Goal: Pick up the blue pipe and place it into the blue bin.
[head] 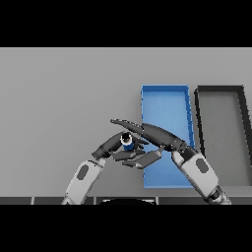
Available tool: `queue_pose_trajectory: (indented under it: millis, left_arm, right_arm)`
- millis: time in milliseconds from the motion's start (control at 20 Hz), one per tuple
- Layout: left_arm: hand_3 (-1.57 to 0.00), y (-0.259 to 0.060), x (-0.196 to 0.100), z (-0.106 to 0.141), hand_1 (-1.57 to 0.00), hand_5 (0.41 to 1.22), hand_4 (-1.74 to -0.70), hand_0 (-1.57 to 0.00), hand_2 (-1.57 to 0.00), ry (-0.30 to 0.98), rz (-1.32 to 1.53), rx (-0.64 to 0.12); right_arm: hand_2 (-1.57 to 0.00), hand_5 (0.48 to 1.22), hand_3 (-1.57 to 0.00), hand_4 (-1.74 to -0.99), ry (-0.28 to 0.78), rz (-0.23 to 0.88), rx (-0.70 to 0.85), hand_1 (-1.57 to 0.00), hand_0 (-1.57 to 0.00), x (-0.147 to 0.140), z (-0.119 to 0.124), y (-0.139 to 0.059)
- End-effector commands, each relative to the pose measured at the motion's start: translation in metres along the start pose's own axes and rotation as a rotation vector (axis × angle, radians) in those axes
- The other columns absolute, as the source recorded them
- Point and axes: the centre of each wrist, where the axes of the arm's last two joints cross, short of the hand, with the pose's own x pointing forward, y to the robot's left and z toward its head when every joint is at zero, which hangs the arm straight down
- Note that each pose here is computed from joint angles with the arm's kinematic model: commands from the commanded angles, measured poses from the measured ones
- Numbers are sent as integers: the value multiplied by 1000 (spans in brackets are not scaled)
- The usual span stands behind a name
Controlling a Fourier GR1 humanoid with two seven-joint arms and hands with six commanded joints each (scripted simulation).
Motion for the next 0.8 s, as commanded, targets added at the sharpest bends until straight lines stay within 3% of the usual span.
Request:
queue_pose_trajectory:
  millis: [0, 200, 300, 450, 600, 750]
  left_arm:
    - [-1571, 1, 1, 1, -1571, 1221, -1470, -1571, -1571, 7, -7, 4]
    - [-1571, 2, 1, -3, -1571, 1221, -1465, -1571, -1571, 35, -31, 7]
    - [-1571, -1, -5, -3, -1571, 1221, -1517, -1571, -1571, 38, -21, 10]
    - [-1571, 7, -1, 1, -1571, 1221, -1622, -1571, -1571, 79, -25, 12]
    - [-1523, -3, -2, 1, -1571, 1221, -1677, -1571, -1571, 46, 23, 5]
    - [-1490, -1, -1, 1, -1571, 1221, -1707, -1571, -1571, 23, 54, -3]
  right_arm:
    - [-77, 526, 1, -1196, 11, 4, 10, -25, -16, 1, -6, 0]
    - [-166, 497, -44, -1204, 27, 21, 45, -108, -69, 2, -24, -9]
    - [-377, 485, -242, -1278, 20, 27, 86, -362, -323, 1, -30, -7]
    - [-910, 518, -762, -1467, -9, 13, 95, -877, -876, 0, -37, -4]
    - [-1233, 650, -1021, -1581, -25, -31, 99, -1215, -1215, -1, -41, 2]
    - [-1398, 929, -1250, -1648, -60, -56, 103, -1389, -1389, -3, -46, 6]
